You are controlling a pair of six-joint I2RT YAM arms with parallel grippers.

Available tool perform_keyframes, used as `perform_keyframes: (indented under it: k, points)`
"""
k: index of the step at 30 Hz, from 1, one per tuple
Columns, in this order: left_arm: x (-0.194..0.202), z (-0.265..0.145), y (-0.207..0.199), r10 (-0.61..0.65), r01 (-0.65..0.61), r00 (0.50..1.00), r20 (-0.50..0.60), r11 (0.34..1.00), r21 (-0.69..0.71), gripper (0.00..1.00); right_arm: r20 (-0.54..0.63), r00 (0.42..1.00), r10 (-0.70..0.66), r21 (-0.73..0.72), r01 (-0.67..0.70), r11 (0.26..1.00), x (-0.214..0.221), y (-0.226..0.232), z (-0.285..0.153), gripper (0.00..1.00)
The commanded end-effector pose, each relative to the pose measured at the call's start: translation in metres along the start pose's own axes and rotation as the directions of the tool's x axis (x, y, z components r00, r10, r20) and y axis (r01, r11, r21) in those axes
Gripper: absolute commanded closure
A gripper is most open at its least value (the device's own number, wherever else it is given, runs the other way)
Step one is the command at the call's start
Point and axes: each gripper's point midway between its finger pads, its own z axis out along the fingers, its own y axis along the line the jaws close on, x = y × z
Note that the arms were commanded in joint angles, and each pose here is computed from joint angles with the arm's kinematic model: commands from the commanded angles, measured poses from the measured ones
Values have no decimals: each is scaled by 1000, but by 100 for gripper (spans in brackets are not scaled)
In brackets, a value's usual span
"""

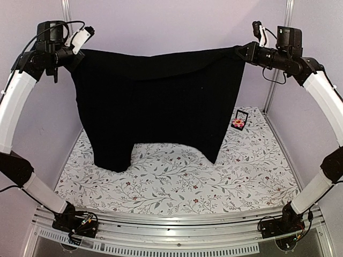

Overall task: Pin the brooch onto the clothing
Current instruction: Flatten out the crumpled clothing at the center of the board.

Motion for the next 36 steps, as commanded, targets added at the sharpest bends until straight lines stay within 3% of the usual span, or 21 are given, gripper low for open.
perform_keyframes:
  k: [1, 6, 9, 14, 19, 25, 28, 31, 36]
  points:
    - [-5, -32, 17, -34, 36, 996, 88, 999, -16, 100, 4, 1000, -23, 15, 23, 1000, 0, 12, -47, 100]
    - [47, -47, -43, 48, -53, 998, 37, 987, 151, 100, -169, 980, 107, 13, -107, 994, 83, 3, -68, 100]
    - [103, -62, -106, 154, -139, 988, -17, 928, 345, 100, -331, 917, 224, 26, -228, 973, 161, -7, -74, 100]
    - [214, -114, -219, 327, -188, 942, -72, 695, 694, 100, -522, 752, 402, 147, -385, 911, 281, -27, -100, 100]
    - [318, -145, -317, 439, -118, 891, -118, 476, 872, 100, -614, 579, 537, 275, -481, 833, 395, -47, -131, 100]
    - [328, -148, -323, 485, -143, 870, -90, 423, 895, 100, -661, 439, 609, 323, -566, 759, 452, -41, -151, 100]
    - [330, -145, -319, 536, -189, 842, -65, 405, 895, 100, -668, 417, 617, 338, -568, 750, 455, -39, -154, 100]
    - [335, -148, -313, 589, -215, 807, -52, 374, 902, 100, -670, 360, 650, 404, -557, 725, 461, -39, -163, 100]
    - [331, -144, -307, 604, -261, 797, -17, 369, 892, 100, -705, 275, 654, 466, -516, 719, 463, -22, -179, 100]
